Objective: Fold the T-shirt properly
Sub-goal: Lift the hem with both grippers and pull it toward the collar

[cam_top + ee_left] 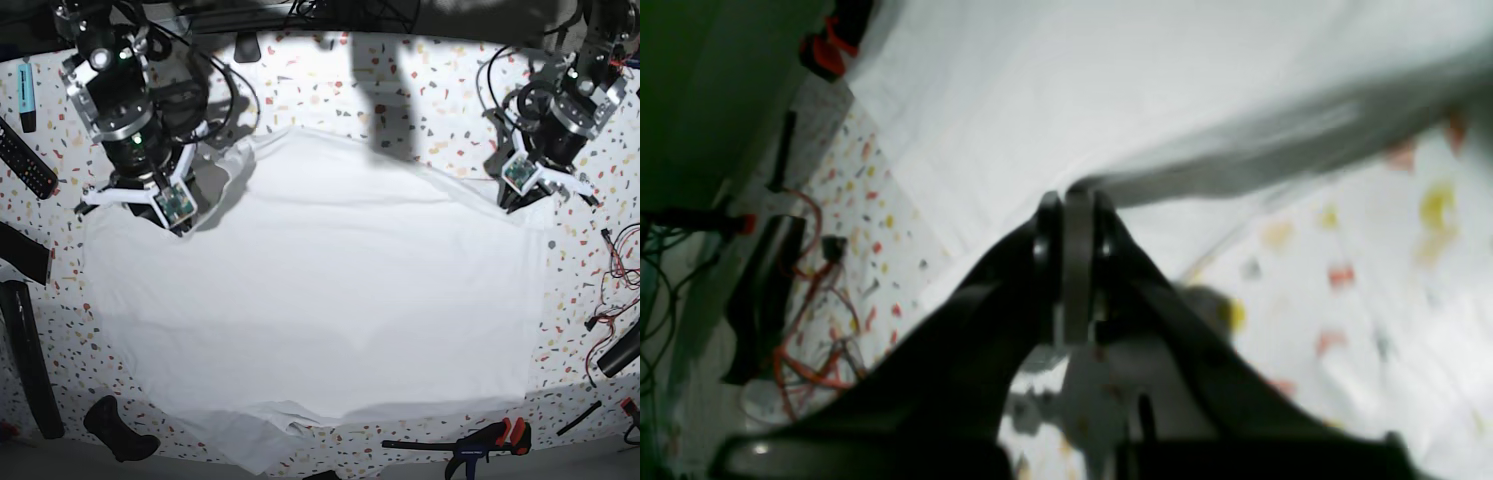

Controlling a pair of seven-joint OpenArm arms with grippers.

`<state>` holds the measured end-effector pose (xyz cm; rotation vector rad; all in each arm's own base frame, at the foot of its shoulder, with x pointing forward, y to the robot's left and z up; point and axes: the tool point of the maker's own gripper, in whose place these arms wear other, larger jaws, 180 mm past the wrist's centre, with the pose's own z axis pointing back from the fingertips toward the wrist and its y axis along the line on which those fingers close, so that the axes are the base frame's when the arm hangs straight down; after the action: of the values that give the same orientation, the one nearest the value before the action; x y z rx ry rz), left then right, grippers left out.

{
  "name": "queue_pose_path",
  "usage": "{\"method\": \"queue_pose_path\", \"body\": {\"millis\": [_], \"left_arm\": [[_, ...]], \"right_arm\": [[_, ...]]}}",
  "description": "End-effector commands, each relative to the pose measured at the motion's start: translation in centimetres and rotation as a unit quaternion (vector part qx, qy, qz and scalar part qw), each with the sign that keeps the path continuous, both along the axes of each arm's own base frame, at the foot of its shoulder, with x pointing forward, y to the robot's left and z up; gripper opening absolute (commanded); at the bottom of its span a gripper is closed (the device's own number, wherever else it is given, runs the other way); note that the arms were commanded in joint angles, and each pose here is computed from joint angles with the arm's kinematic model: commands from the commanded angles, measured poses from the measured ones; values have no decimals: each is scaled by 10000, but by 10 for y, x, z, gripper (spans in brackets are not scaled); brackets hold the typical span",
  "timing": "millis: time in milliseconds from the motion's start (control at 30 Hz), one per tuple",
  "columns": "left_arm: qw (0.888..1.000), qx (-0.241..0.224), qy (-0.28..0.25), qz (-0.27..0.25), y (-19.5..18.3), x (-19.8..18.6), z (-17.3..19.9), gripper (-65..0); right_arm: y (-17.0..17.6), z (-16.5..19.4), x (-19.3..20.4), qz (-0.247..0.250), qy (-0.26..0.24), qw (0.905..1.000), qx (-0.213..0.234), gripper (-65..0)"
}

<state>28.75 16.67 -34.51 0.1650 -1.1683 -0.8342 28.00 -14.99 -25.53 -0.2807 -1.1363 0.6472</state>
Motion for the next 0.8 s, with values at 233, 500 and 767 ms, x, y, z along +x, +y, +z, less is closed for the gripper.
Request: {"method": "queue_pose_path", "body": {"millis": [233,500,767], "left_arm": [[9959,-691,-565,142,-8,32,40,-650],[9959,-670,-583,156,-7,35,42,-650],[9977,-488,-289,359,1,34,30,-650]], "right_arm": [[13,40,25,-114,-754,9961,450,-650],[17,22,19,-193,-171,9964,804,-650],[11,17,16,-179,-52,9978,637,-650]]}}
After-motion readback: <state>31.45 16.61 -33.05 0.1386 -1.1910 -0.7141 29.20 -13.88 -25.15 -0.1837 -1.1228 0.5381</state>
